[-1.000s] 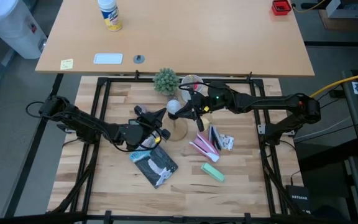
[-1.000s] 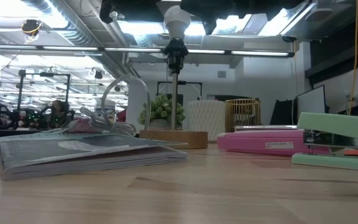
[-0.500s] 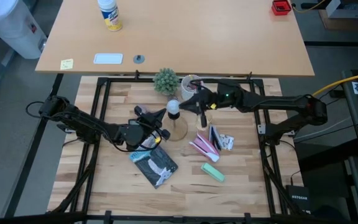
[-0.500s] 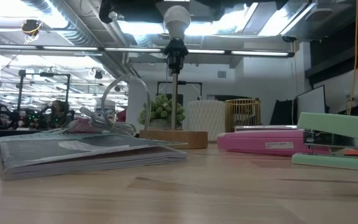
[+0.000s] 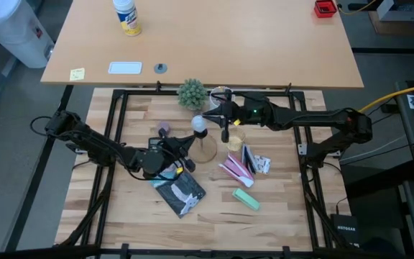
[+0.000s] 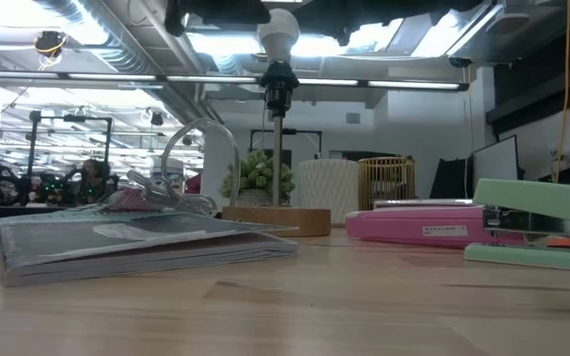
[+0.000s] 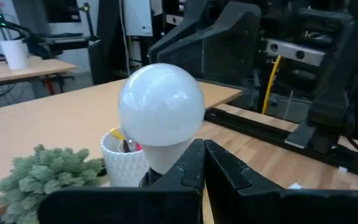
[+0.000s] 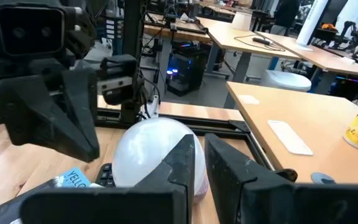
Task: Screw lightbulb
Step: Insert the lightbulb into the lamp
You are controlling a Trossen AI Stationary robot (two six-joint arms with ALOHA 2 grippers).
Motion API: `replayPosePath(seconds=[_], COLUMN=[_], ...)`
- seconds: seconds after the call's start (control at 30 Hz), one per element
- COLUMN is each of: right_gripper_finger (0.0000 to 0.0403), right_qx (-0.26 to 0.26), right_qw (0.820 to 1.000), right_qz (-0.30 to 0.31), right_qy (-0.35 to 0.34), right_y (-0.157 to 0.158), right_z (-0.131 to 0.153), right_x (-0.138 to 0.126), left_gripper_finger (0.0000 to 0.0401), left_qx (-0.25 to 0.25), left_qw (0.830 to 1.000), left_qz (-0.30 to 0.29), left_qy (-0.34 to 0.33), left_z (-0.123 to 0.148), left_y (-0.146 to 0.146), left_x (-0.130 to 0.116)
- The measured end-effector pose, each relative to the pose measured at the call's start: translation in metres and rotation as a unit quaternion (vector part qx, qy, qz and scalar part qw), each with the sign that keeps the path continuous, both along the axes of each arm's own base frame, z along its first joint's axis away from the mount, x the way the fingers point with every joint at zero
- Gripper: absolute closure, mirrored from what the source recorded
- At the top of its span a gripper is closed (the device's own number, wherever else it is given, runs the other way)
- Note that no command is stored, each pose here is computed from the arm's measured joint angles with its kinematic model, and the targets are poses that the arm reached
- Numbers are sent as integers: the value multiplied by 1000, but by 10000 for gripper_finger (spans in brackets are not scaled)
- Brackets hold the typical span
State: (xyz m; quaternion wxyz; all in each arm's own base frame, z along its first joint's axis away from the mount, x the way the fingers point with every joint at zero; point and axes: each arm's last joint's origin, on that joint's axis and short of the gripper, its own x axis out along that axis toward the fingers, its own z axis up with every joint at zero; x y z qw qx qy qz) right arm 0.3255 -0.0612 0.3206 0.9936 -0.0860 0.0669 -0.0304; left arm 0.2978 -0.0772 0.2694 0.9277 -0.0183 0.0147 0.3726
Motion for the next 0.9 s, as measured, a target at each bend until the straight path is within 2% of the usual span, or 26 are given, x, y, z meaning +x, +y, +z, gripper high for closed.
replayPosePath(seconds=[0.53,0.9], right_gripper_finger=[359,359], right_qx=[8,56], right_qw=[1000,997], right_qz=[0,38], right_qy=[23,30], right_y=[0,2], right_z=[-3,-5], right_x=[-1,-1], left_gripper_finger=[400,400], left_qx=[6,14], left_qw=[1000,999], left_qz=[21,36], left_qy=[9,17], left_z=[-1,-1], left_y=[17,18], left_x=[4,4])
